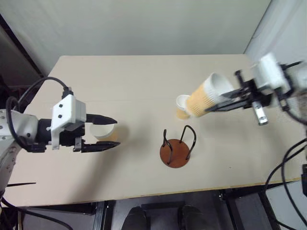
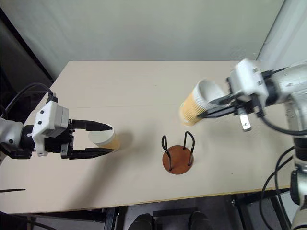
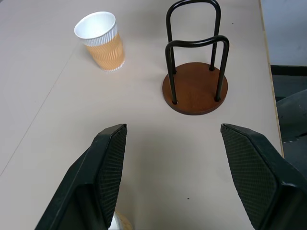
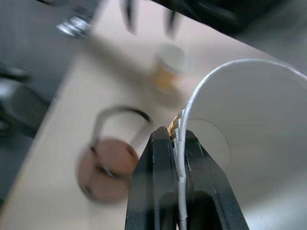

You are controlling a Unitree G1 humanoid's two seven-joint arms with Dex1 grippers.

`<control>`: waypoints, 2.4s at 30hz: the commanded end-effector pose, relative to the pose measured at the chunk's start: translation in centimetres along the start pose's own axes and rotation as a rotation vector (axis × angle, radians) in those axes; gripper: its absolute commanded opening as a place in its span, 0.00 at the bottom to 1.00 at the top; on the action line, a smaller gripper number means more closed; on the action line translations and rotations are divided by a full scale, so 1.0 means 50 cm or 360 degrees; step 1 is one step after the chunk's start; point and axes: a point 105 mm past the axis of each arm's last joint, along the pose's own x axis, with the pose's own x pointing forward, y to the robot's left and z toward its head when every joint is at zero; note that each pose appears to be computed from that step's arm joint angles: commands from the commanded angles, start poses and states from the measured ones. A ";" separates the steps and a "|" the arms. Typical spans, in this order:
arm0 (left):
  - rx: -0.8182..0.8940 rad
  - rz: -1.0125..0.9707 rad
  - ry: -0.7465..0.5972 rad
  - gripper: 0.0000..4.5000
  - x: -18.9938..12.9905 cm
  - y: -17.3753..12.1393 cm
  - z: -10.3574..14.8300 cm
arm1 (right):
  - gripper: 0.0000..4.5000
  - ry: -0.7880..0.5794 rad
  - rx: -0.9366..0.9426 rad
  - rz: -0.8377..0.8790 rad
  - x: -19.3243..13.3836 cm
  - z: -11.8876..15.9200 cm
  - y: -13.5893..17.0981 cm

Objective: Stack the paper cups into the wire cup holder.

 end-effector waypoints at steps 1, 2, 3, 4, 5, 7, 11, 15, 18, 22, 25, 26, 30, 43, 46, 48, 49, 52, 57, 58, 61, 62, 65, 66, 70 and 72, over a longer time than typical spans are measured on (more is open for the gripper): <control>0.0058 0.0030 0.0005 0.75 -0.006 0.004 0.008 | 0.01 0.0056 -0.0043 0.0122 0.039 -0.010 0.022; 0.0056 0.0034 0.0009 0.75 -0.007 0.002 0.008 | 0.01 0.0082 -0.0041 0.0139 0.047 -0.021 0.025; 0.0055 0.0037 0.0012 0.75 -0.007 0.001 0.007 | 0.01 0.0099 -0.0041 0.0147 0.052 -0.028 0.026; 0.0052 0.0042 0.0014 0.75 -0.008 -0.001 0.006 | 0.01 0.0101 -0.0041 0.0153 0.055 -0.032 0.026; 0.0047 0.0047 0.0015 0.75 -0.009 -0.002 0.006 | 0.01 0.0099 -0.0043 0.0160 0.056 -0.033 0.026; 0.0042 0.0053 0.0022 0.75 -0.009 -0.005 0.004 | 0.01 0.0100 -0.0050 0.0169 0.061 -0.035 0.026; 0.0041 0.0073 0.0028 0.75 -0.011 -0.007 0.004 | 0.05 0.0135 -0.0057 0.0213 0.074 -0.052 0.029; 0.0047 0.0102 0.0033 0.75 -0.014 -0.004 0.005 | 0.28 0.0173 -0.0077 0.0225 0.087 -0.062 0.027; 0.0048 0.0161 0.0041 0.75 -0.017 0.006 0.003 | 0.51 0.0186 -0.0106 0.0176 0.086 -0.058 0.015; 0.0061 0.0349 0.0047 0.75 -0.011 0.045 -0.001 | 0.83 0.0173 -0.0133 0.0011 0.046 -0.046 -0.029; 0.0031 0.0627 -0.0005 0.75 0.013 0.115 0.004 | 0.90 0.0180 -0.0100 -0.0286 0.005 -0.053 -0.120; 0.0010 0.0668 -0.0004 0.75 0.024 0.129 0.003 | 0.90 0.0196 -0.0078 -0.0332 0.004 -0.063 -0.139; -0.0064 0.0701 -0.0040 0.75 0.106 0.170 -0.003 | 0.90 0.0383 0.0033 -0.0459 0.045 -0.156 -0.201; -0.0111 0.0469 -0.0060 0.75 0.189 0.138 0.000 | 0.77 0.0619 0.0133 -0.0402 0.108 -0.274 -0.197; -0.0099 0.0474 -0.0063 0.75 0.184 0.137 0.004 | 0.53 0.0611 0.0128 -0.0387 0.116 -0.279 -0.192; -0.0082 0.0471 -0.0068 0.75 0.179 0.137 0.007 | 0.36 0.0594 0.0123 -0.0388 0.116 -0.275 -0.193; -0.0068 0.0465 -0.0075 0.75 0.174 0.136 0.009 | 0.28 0.0578 0.0117 -0.0387 0.112 -0.270 -0.195; -0.0040 0.0438 -0.0089 0.75 0.166 0.134 0.013 | 0.04 0.0465 0.0110 -0.0359 0.100 -0.241 -0.198; 0.0041 0.0417 -0.0142 0.75 0.137 0.132 0.032 | 0.01 0.0241 -0.0007 -0.0347 0.044 -0.153 -0.205; 0.0059 0.0391 -0.0162 0.75 0.124 0.128 0.039 | 0.01 0.0159 -0.0043 -0.0321 0.025 -0.115 -0.200; 0.0081 0.0243 -0.0192 0.75 0.085 0.097 0.052 | 0.01 -0.0044 -0.0136 -0.0207 -0.007 -0.016 -0.159; 0.0089 0.0171 -0.0183 0.75 0.072 0.082 0.052 | 0.01 -0.0089 -0.0168 -0.0142 -0.009 0.010 -0.134; 0.0097 0.0034 -0.0085 0.75 0.044 0.055 0.034 | 0.01 -0.0118 -0.0206 0.0077 0.009 0.045 -0.057; 0.0097 0.0009 -0.0057 0.75 0.041 0.051 0.028 | 0.01 -0.0116 -0.0202 0.0129 0.015 0.048 -0.039; 0.0112 -0.0038 0.0031 0.75 0.041 0.045 0.014 | 0.01 -0.0026 -0.0183 0.0222 0.044 0.027 -0.009; 0.0119 -0.0048 0.0037 0.75 0.045 0.044 0.013 | 0.01 0.0016 -0.0175 0.0211 0.055 0.012 -0.013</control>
